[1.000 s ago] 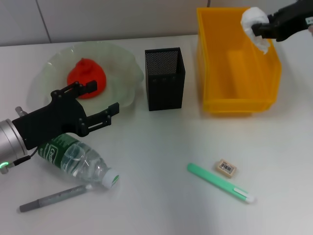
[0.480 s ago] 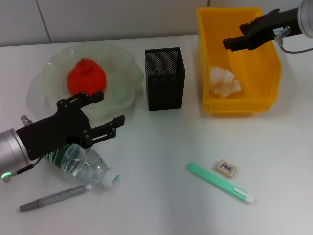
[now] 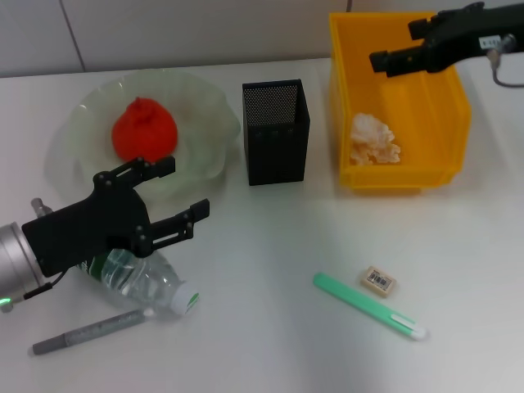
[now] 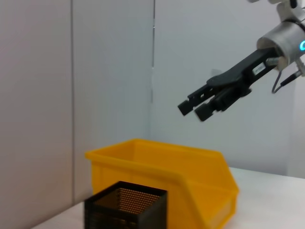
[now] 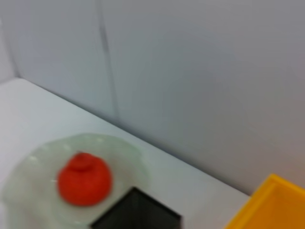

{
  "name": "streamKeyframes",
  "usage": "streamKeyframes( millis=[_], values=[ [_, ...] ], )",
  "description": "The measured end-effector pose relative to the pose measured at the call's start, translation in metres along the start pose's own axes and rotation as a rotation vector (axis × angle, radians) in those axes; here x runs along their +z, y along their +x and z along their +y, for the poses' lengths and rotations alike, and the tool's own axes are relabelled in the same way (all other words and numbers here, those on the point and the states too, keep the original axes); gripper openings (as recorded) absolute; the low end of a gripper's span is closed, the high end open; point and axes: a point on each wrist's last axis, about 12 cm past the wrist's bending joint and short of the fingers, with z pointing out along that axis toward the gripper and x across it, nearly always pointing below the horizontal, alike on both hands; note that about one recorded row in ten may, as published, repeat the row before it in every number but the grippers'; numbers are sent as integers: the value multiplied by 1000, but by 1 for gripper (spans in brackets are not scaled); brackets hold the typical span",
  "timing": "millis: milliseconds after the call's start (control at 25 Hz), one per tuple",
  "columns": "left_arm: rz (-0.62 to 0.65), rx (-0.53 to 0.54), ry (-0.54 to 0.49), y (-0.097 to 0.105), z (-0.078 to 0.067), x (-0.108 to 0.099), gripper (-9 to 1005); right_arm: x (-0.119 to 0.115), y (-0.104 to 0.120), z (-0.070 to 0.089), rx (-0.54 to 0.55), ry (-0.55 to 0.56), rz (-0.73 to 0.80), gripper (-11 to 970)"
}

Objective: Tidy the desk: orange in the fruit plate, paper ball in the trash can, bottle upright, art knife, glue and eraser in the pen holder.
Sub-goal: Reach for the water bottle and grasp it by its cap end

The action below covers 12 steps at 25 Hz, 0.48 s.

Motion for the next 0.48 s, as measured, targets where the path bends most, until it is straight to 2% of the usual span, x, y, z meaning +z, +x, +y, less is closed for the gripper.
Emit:
streamKeyframes(
  millis=[40, 80, 160, 280, 320, 360, 480],
  values=[
    [1, 4, 10, 0, -1, -1, 812, -10, 7, 9, -14, -55, -15, 810],
    [3, 8, 18, 0, -2, -2, 812, -10, 7, 9, -14, -55, -15, 826],
    [18, 24, 59, 0, -5, -3, 812, -18, 22, 20, -37, -137, -27, 843],
    [37, 61, 131, -4, -9, -5, 812, -27, 53, 33, -33, -258, -71, 843],
    [61, 101, 190, -11, -10, -5, 812, -30, 64, 36, -21, -288, -87, 843],
    [61, 101, 190, -11, -10, -5, 812, -33, 74, 39, -14, -318, -108, 843],
    [140, 165, 286, -28, -10, -2, 812, -40, 104, 43, -1, -372, -136, 843]
  ],
)
